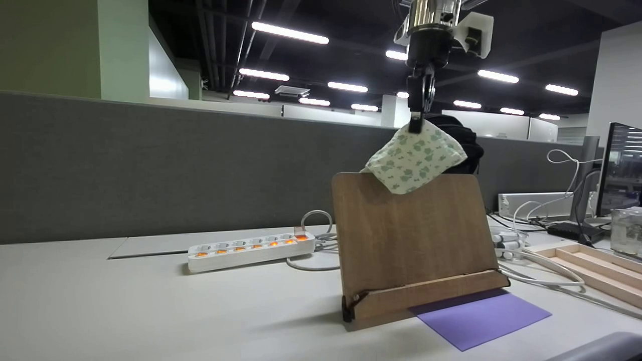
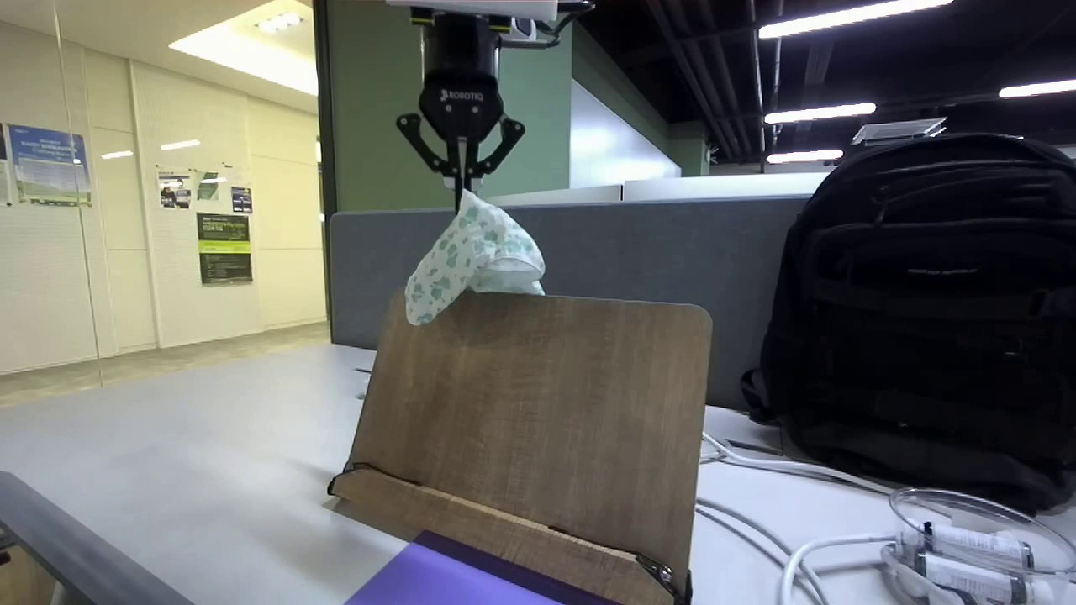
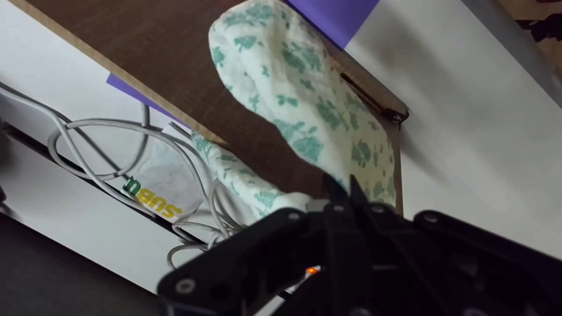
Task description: Hang the cloth on the brown stand
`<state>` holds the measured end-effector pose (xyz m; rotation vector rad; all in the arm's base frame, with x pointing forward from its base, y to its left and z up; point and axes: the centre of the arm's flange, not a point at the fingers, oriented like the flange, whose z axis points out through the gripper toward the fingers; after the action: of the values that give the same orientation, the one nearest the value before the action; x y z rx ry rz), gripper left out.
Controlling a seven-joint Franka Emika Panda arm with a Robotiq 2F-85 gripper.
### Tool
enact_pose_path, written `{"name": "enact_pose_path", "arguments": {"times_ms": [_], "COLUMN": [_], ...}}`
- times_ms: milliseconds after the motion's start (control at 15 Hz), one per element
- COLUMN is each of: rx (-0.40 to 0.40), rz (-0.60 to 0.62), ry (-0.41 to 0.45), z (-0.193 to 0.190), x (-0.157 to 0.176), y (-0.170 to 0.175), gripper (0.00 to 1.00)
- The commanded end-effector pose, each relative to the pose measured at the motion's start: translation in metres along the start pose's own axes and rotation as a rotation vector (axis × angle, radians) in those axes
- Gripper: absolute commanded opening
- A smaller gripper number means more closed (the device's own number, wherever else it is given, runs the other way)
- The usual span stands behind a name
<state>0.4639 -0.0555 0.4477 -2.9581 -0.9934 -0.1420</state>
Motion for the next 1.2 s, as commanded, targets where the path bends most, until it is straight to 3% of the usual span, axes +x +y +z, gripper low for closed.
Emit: {"name": "enact_pose_path", "arguments": {"times_ms": [0, 533, 600, 733, 1133], "rx": [-0.017, -0.027, -0.03, -0.025, -0.069], "rz": [0.08, 0.125, 0.129, 0.128, 0.11], "ry": [-0.008, -0.069, -0.078, -0.086, -0.013], "z": [0.015, 0.041, 0.043, 0.043, 0.018], "x": [-0.006, -0.021, -0.023, -0.024, -0.008], "y": [-0.005, -0.008, -0.008, -0.009, -0.019], "gripper": [0.01, 0.01, 0.28, 0.33, 0.75]}}
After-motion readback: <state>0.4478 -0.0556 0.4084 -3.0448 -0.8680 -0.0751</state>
